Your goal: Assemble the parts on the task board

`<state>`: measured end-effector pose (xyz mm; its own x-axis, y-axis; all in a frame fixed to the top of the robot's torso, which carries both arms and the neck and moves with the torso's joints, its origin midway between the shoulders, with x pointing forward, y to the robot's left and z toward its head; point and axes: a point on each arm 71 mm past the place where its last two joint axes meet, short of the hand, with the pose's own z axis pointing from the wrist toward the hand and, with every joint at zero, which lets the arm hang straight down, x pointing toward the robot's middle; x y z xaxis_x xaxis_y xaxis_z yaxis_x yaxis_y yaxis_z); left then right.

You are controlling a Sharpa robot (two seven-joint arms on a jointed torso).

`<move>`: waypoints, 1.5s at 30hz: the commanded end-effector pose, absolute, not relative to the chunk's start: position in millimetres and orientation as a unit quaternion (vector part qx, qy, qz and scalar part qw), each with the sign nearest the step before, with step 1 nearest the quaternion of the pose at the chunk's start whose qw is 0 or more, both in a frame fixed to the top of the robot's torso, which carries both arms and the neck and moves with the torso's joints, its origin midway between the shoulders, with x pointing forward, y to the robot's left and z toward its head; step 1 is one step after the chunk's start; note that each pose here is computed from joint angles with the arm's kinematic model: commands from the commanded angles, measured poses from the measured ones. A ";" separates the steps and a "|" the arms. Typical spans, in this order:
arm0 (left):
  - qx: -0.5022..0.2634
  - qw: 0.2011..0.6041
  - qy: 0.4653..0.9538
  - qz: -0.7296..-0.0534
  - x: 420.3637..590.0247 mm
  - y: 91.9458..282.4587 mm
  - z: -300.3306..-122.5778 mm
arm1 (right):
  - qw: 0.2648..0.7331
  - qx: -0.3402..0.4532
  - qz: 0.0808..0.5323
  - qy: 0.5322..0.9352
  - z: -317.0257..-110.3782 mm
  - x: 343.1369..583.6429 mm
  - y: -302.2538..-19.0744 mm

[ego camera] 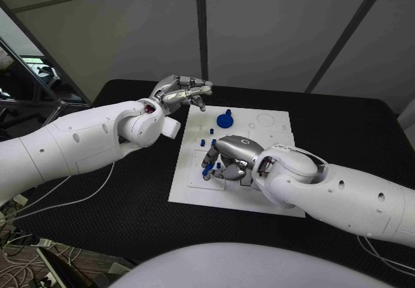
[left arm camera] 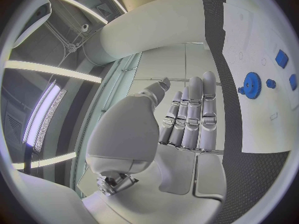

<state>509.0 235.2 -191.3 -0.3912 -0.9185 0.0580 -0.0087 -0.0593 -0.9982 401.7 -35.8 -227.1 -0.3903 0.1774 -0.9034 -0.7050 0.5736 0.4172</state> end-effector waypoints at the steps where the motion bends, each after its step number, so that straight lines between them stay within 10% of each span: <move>1: -0.403 0.378 0.569 -0.610 509.5 234.7 -189.3 | 0.514 -0.205 0.411 0.725 -229.8 401.1 -34.9; 45: -0.402 0.375 0.570 -0.611 509.7 233.5 -189.4 | 0.521 -0.238 0.381 0.726 -240.3 396.7 -25.3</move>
